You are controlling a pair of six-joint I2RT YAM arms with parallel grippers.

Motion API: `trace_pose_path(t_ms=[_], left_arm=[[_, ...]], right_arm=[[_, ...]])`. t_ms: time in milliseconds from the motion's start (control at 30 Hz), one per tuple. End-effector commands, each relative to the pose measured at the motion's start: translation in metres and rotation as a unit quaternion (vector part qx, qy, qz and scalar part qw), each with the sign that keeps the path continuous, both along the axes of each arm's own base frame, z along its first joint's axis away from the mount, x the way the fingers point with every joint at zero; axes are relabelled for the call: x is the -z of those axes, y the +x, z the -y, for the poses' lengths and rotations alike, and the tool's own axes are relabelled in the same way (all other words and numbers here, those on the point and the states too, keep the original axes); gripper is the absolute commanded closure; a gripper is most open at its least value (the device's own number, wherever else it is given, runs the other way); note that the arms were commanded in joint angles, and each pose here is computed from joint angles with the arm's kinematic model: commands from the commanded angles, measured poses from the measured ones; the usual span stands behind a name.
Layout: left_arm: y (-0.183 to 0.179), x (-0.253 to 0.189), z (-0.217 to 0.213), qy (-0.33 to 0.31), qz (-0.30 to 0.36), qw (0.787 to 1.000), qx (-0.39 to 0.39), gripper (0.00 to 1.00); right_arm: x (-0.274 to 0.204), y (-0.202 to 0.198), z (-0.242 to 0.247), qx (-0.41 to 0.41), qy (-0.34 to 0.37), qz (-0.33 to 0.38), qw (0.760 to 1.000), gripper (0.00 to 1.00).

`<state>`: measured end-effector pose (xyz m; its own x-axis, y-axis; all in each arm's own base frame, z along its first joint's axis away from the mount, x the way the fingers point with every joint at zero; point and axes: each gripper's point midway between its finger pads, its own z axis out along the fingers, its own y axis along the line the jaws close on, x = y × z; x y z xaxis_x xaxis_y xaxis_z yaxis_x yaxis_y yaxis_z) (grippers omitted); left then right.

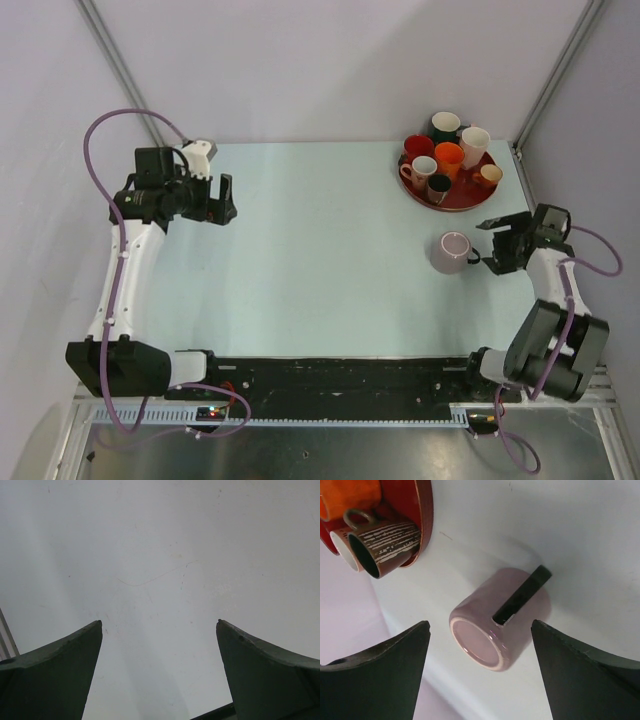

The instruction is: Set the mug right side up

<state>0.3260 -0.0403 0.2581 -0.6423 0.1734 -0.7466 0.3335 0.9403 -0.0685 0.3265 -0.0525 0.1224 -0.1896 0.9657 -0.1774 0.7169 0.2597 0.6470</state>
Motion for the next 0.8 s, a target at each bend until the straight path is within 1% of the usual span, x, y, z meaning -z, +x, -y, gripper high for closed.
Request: trace_pose_path(t_ms=[0, 100, 300, 367, 467, 600, 667, 700, 767], left_arm=[[-0.002, -0.008, 0.000, 0.010, 0.023, 1.000, 0.009, 0.01], [-0.003, -0.010, -0.002, 0.015, 0.027, 1.000, 0.004, 0.02], [-0.002, -0.011, -0.004, 0.018, 0.028, 0.999, 0.002, 0.02], [-0.002, -0.011, -0.004, 0.018, 0.027, 0.999, 0.001, 0.02], [-0.001, -0.011, -0.005, 0.020, 0.027, 0.999, 0.000, 0.02], [-0.001, -0.011, -0.005, 0.021, 0.027, 0.999, 0.000, 0.02], [-0.001, -0.011, -0.005, 0.021, 0.027, 0.999, 0.000, 0.02], [-0.002, -0.010, -0.005, 0.022, 0.027, 0.999, 0.000, 0.02], [-0.002, -0.010, -0.005, 0.022, 0.028, 0.999, 0.000, 0.02]], right_arm=[[0.002, 0.029, -0.018, 0.029, 0.092, 0.016, 0.995, 0.15], [0.019, 0.032, -0.016, 0.047, 0.096, -0.008, 0.994, 0.17], [0.046, 0.032, -0.020, 0.045, 0.087, -0.044, 0.994, 0.19], [0.054, 0.034, -0.020, 0.039, 0.085, -0.052, 0.994, 0.25], [0.068, 0.038, -0.024, 0.023, 0.093, -0.060, 0.994, 0.37], [0.081, 0.038, -0.034, -0.009, 0.099, -0.070, 0.993, 0.57], [0.081, 0.039, -0.039, -0.030, 0.092, -0.065, 0.993, 0.71], [0.080, 0.039, -0.042, -0.042, 0.089, -0.061, 0.993, 0.80], [0.072, 0.040, -0.049, -0.069, 0.083, -0.047, 0.993, 0.94]])
